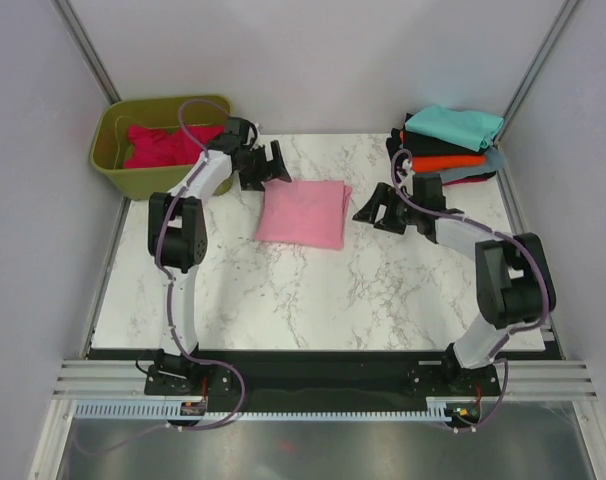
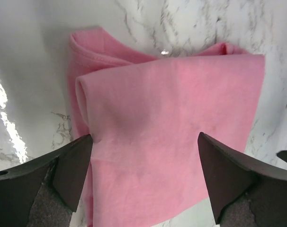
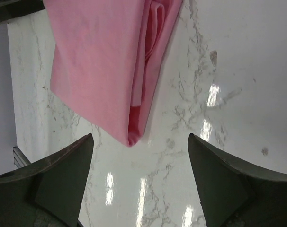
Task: Fold and stack the t-shirts
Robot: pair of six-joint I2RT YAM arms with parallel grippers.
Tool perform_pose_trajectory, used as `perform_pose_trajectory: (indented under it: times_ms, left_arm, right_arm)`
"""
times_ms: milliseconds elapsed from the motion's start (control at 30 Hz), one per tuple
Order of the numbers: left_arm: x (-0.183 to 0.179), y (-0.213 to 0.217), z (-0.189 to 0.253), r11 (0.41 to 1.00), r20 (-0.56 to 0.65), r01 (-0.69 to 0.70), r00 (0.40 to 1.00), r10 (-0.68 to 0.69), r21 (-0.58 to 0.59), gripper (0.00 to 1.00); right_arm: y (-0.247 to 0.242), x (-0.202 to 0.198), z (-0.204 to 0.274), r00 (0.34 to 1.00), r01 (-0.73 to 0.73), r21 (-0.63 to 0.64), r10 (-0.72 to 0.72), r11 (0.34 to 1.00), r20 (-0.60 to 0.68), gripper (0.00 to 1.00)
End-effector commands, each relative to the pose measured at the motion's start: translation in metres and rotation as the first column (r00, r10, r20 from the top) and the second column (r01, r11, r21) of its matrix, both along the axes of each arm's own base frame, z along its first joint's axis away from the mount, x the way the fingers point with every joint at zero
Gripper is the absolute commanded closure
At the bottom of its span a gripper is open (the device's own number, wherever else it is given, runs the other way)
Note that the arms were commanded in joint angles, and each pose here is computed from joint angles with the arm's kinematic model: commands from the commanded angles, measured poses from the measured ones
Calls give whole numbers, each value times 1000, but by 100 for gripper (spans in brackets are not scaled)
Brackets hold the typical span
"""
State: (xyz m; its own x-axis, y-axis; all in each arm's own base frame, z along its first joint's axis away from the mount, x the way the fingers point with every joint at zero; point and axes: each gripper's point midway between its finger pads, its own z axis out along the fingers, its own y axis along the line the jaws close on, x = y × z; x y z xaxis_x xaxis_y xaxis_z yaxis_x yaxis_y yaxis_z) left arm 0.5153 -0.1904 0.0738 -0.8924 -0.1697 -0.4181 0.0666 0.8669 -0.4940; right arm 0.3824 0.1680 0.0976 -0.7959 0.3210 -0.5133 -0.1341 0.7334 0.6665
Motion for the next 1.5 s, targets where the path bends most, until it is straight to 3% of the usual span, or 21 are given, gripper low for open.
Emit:
perform_pose_trajectory:
  times_ms: [0,33,167,300,467,733,800,900,933,967,1000,1067,1100,1133,1300,1467]
  left_arm:
    - [20,4,86,999,204,12,979,-18,33,0]
    - [19,4,86,999,201,17,979,-24,37,0]
    - [7,6,91,999,184,21,983,-28,41,0]
    - [-19,12,122,999,209,25,977,-33,41,0]
    - [-60,22,154,999,250,28,967,-38,45,1]
    - [-131,42,162,993,282,64,955,-90,101,0]
    - [-150,48,162,992,290,63,952,-92,110,0]
    - [-179,51,158,994,283,64,955,-87,91,0]
    - [-187,51,156,996,275,61,958,-78,70,0]
    - [-195,51,155,997,280,60,957,-74,58,0]
    - [-212,53,147,997,276,57,959,-69,50,0]
    - [-225,52,145,998,297,55,953,-56,11,1]
    - [-237,53,127,999,265,53,963,-53,7,0]
    - [-247,55,136,999,307,43,951,-39,-8,0]
    - [-287,64,135,998,389,51,920,-38,-22,0]
    - [-307,69,153,996,526,24,850,23,-82,1]
  right_arm:
    - [27,44,20,995,-22,7,22,1000,95,11]
    - [37,59,31,992,-27,9,26,1000,122,12]
    - [52,96,2,998,-8,-29,10,1000,67,12]
    - [55,125,-17,999,25,-66,-22,997,46,12]
    - [51,139,-48,998,57,-203,-61,978,-13,12]
    - [62,150,-79,996,63,-214,-75,975,-49,12]
    - [68,152,-83,996,51,-205,-63,977,-55,18]
    - [75,149,-94,995,32,-184,-48,982,-84,37]
    - [75,146,-100,996,25,-173,-40,985,-85,69]
    - [78,144,-100,996,22,-146,-34,989,-82,94]
    - [81,143,-99,997,4,-113,-12,994,-70,100]
    - [85,143,-86,998,-55,-11,55,998,-3,100]
    - [84,144,-79,996,-80,-5,80,997,24,100]
    - [80,147,-61,993,-101,-5,101,995,63,100]
    - [51,153,12,955,-164,-144,193,976,226,100]
    - [11,162,93,914,-122,-182,182,976,363,100]
